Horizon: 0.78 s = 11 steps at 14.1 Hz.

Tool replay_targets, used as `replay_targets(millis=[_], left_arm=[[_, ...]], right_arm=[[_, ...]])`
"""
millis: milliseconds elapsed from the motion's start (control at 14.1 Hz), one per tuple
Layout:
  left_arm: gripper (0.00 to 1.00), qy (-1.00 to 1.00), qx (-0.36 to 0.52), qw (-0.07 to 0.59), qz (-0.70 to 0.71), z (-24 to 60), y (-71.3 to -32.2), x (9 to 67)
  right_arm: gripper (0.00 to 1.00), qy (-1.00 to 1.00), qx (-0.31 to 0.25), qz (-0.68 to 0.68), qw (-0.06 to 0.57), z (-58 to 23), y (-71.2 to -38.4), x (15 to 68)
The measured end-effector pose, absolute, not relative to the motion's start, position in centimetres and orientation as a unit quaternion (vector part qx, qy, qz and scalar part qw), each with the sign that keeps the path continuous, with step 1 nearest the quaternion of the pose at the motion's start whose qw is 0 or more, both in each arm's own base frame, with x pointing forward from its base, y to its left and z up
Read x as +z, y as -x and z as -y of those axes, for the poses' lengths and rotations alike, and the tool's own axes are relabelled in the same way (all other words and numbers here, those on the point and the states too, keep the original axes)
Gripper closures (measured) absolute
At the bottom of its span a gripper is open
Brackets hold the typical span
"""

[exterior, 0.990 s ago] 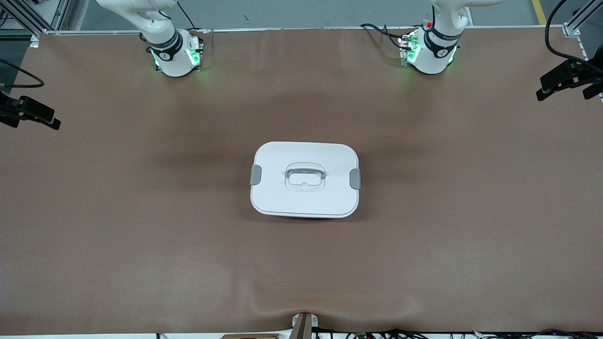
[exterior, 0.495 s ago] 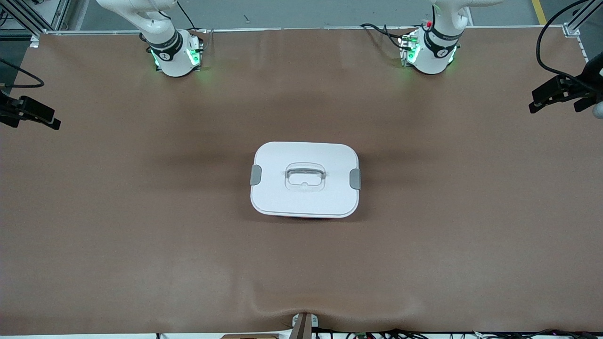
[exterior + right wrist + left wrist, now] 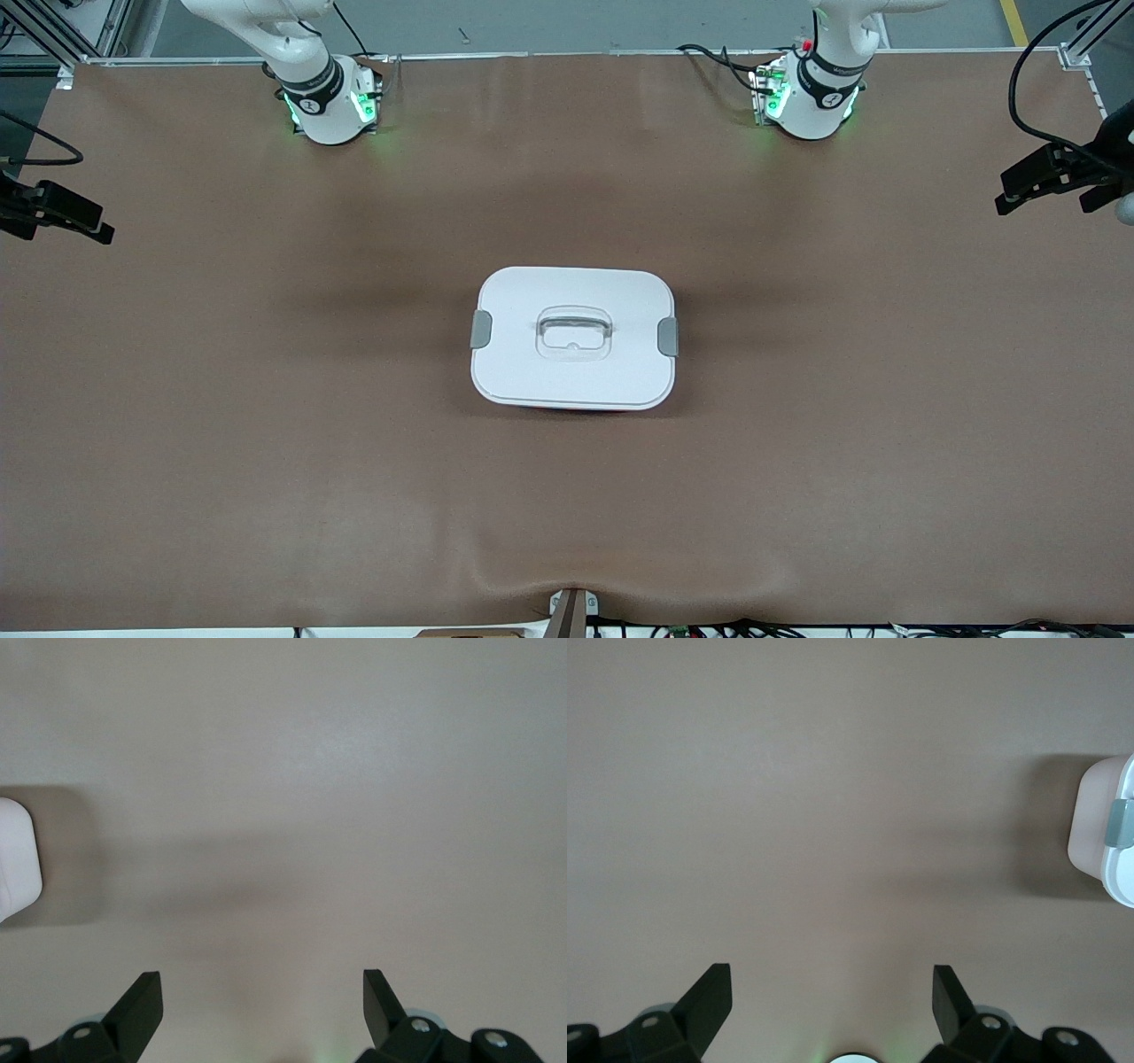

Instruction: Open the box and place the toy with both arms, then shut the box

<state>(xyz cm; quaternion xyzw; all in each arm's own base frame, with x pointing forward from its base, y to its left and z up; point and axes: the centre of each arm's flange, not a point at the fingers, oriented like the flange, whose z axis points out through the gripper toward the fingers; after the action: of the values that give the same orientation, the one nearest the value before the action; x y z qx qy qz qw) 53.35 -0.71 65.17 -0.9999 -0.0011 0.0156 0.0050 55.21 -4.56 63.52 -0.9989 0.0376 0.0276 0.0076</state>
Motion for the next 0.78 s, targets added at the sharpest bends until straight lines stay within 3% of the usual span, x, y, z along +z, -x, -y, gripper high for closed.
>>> replay_targets(millis=[778], left_arm=[[0.0, 0.999, 0.019, 0.006, 0.048, 1.02, -53.46, 64.81]], right_arm=[[0.0, 0.999, 0.028, -0.037, 0.008, 4.55, -55.21, 63.52]])
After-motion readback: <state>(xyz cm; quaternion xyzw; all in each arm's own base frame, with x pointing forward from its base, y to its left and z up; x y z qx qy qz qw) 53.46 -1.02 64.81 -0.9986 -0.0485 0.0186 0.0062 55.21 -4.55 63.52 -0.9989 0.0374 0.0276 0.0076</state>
